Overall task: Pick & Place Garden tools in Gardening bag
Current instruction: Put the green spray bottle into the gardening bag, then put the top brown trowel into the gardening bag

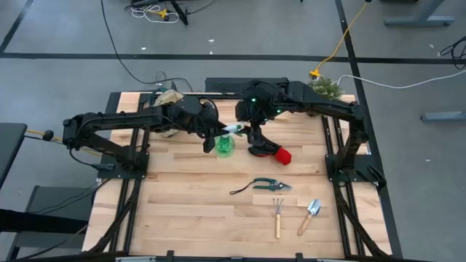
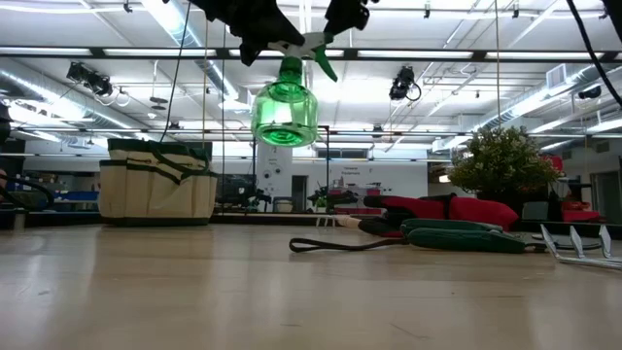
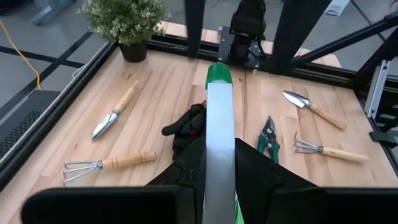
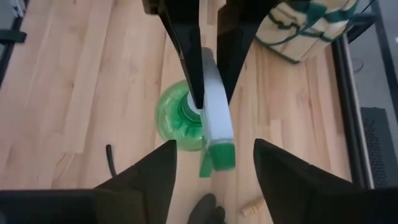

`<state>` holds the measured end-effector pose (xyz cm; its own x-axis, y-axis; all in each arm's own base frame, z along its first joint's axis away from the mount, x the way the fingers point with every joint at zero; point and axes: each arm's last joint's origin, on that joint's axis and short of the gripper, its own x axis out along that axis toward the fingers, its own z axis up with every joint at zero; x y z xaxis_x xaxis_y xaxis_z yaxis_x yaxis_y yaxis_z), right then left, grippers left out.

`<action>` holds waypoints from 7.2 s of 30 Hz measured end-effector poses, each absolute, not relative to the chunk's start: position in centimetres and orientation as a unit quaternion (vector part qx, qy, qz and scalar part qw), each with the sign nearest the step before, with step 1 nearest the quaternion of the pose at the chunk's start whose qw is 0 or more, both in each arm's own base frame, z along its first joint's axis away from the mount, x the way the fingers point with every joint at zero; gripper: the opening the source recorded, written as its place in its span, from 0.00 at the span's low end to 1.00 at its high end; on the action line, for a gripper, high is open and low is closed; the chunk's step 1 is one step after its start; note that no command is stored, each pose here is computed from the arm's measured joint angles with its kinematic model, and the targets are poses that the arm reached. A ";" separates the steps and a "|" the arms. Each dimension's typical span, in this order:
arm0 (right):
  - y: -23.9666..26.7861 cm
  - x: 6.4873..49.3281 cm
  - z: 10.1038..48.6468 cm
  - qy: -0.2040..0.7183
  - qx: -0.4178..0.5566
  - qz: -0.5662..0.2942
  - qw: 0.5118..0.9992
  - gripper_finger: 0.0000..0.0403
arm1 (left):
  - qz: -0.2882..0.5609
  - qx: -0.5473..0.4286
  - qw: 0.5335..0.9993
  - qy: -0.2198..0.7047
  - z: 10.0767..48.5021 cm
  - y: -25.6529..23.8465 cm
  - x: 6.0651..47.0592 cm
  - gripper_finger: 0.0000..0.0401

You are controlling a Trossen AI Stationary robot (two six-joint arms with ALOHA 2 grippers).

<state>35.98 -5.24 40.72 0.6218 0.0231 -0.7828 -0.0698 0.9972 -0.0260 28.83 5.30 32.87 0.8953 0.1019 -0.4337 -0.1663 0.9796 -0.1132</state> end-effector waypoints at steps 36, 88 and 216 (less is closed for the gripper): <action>-5.3 32.7 44.2 0.387 -0.031 -0.044 0.920 0.19 | 0.217 -0.068 0.963 0.144 38.1 8.8 20.3 0.16; -6.9 22.0 37.2 0.198 -0.043 -0.077 0.976 0.00 | 0.381 -0.048 0.911 0.148 38.3 12.2 17.5 0.16; -6.9 22.0 37.1 0.202 -0.041 -0.081 0.975 0.00 | 0.489 -0.169 0.789 0.332 32.0 20.2 16.7 0.36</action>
